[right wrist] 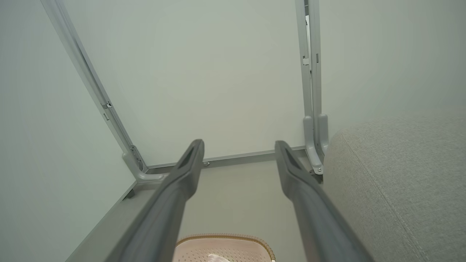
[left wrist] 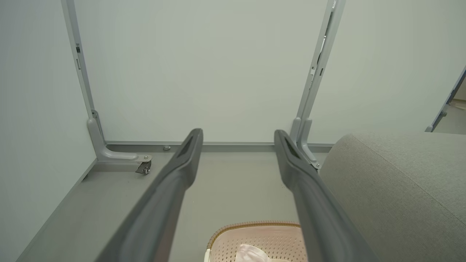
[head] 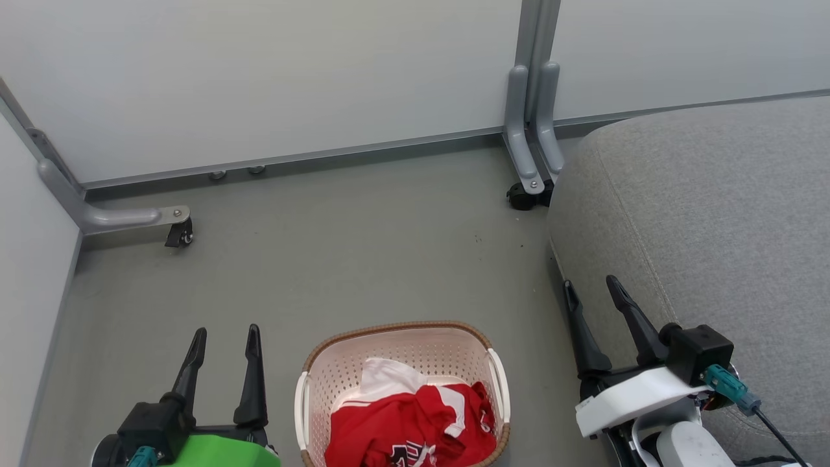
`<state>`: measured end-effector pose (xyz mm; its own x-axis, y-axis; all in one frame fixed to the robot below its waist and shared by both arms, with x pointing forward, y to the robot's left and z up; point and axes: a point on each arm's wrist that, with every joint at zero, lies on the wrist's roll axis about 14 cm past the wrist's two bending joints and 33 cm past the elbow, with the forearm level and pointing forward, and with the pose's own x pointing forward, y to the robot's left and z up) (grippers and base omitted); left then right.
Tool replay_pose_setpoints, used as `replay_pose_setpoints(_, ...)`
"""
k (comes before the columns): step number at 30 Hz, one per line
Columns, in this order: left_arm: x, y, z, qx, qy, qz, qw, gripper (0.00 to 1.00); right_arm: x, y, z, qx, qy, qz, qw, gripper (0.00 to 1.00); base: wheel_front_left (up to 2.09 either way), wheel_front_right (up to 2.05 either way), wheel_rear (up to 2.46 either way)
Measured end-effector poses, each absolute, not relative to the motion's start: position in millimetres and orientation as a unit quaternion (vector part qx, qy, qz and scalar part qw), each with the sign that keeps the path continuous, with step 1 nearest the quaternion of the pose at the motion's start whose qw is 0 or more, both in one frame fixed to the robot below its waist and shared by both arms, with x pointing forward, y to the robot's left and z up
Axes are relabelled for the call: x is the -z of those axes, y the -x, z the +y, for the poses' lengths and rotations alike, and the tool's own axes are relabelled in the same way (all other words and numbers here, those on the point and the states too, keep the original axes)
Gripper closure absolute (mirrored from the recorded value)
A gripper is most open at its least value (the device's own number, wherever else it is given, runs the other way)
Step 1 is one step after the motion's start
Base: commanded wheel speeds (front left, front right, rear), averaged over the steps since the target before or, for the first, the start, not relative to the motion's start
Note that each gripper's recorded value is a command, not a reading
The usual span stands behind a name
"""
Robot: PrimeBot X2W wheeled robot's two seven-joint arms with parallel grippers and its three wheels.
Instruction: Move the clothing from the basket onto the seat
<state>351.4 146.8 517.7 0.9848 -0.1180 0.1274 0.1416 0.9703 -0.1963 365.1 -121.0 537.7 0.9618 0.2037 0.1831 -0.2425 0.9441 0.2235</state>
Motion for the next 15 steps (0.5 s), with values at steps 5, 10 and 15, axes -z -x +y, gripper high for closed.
replay_pose_setpoints(5, -514.3, -352.5, 146.0, 0.067, 0.103, -0.052, 0.991, 0.0, -534.6, -366.3, -123.6, -0.109, -0.125, -0.075, 0.983, 0.0, 0.0, 0.0, 0.0)
replay_pose_setpoints(10, -506.9, -354.9, 142.8, 0.071, 0.102, -0.04, 0.991, 0.0, -527.7, -369.3, -131.6, -0.096, -0.122, -0.066, 0.986, 0.0, 0.0, 0.0, 0.0)
replay_pose_setpoints(15, -479.4, -357.1, 133.0, 0.083, 0.082, 0.004, 0.993, 0.0, -517.3, -375.3, -143.2, -0.078, -0.12, -0.053, 0.988, 0.0, 0.0, 0.0, 0.0)
